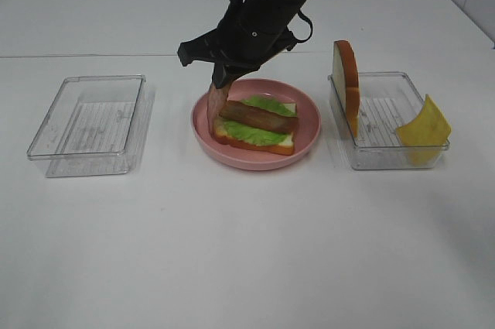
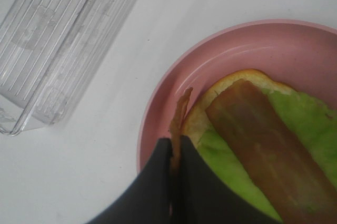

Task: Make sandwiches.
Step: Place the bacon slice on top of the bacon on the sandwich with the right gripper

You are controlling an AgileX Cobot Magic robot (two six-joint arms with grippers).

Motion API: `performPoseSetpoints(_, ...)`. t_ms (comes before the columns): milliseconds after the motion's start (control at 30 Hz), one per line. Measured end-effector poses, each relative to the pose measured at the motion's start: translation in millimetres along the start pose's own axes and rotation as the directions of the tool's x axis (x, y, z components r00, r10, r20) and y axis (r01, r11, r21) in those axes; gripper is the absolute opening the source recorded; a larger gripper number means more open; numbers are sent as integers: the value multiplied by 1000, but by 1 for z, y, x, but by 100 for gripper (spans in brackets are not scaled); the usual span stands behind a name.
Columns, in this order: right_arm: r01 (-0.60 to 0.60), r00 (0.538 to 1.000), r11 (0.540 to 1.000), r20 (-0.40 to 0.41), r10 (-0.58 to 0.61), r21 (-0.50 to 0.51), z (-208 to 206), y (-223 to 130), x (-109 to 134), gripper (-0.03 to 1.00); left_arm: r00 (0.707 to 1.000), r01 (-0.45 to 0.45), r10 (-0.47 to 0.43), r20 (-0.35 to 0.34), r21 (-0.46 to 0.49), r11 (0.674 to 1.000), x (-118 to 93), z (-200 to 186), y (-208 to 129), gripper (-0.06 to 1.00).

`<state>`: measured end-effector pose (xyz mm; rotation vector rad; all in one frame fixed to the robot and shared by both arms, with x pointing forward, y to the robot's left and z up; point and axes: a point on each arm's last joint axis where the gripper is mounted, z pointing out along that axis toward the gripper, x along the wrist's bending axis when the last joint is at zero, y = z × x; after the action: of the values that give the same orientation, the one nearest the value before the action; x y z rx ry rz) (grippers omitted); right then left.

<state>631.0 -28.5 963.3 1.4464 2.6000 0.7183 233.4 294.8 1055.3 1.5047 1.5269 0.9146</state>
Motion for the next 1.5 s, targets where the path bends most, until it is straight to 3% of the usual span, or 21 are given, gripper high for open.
performPoseSetpoints(600,21,987,999,156,-28,42,-1,-4,-14,0,1000,0,0,0,0,1000,0,0,0,98)
performPoseSetpoints(1367,36,978,998,201,-48,60,-1,-5,-19,1,1000,0,0,0,0,1000,0,0,0,98)
performPoseSetpoints(1500,36,978,998,201,-48,60,-1,-5,-19,8,1000,0,0,0,0,1000,0,0,0,98)
